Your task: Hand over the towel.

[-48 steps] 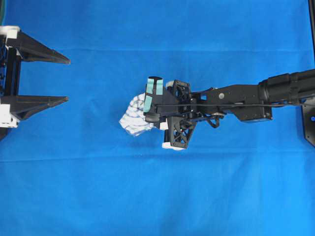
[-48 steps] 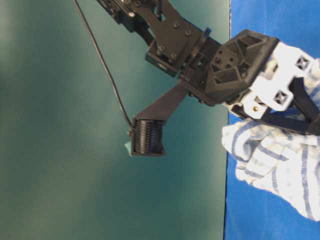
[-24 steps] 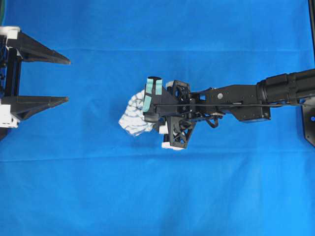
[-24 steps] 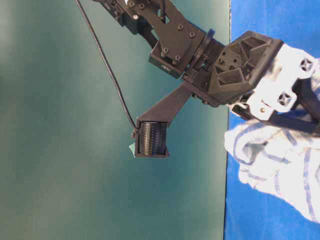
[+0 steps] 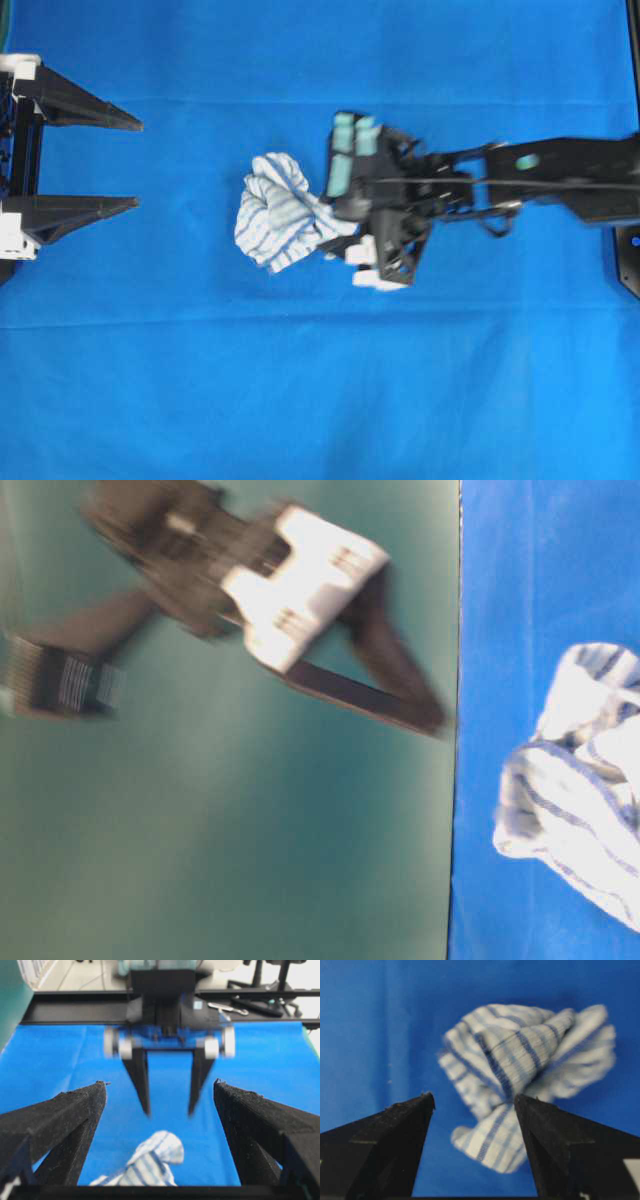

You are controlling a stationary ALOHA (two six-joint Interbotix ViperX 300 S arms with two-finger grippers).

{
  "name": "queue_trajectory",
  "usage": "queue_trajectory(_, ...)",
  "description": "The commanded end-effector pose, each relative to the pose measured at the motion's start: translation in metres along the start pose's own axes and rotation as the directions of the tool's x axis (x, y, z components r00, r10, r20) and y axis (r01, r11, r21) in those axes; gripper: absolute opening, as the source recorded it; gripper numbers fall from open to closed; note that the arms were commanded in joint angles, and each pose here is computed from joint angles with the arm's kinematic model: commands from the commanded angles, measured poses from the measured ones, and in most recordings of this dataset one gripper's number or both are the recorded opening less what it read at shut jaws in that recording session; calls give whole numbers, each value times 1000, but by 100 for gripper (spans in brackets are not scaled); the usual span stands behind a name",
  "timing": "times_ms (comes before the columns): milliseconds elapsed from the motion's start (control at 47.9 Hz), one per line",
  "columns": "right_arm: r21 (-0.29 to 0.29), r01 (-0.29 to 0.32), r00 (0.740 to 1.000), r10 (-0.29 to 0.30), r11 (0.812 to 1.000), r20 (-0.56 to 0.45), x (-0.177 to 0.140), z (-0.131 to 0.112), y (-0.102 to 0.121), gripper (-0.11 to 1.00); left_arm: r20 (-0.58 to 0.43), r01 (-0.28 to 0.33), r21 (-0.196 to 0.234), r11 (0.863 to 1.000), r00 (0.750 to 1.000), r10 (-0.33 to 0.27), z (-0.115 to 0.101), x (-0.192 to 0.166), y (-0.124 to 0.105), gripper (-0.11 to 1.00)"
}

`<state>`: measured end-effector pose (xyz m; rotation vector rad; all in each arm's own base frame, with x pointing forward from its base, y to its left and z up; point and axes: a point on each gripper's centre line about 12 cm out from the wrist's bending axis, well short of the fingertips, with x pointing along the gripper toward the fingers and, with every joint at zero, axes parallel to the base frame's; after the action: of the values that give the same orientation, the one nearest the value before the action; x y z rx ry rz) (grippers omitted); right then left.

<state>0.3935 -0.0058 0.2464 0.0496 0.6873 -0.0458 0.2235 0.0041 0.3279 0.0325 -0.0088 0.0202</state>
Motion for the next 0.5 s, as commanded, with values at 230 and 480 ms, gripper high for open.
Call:
queue_trajectory(230, -44, -16, 930, 31, 999, 367, -83, 26, 1, 69, 14, -2, -2, 1000, 1000, 2, 4, 1, 0, 92)
queue_trajectory(480, -60, -23, 880, 49, 998, 473, -98, 23, 2, 69, 14, -2, -2, 1000, 1000, 2, 4, 1, 0, 92)
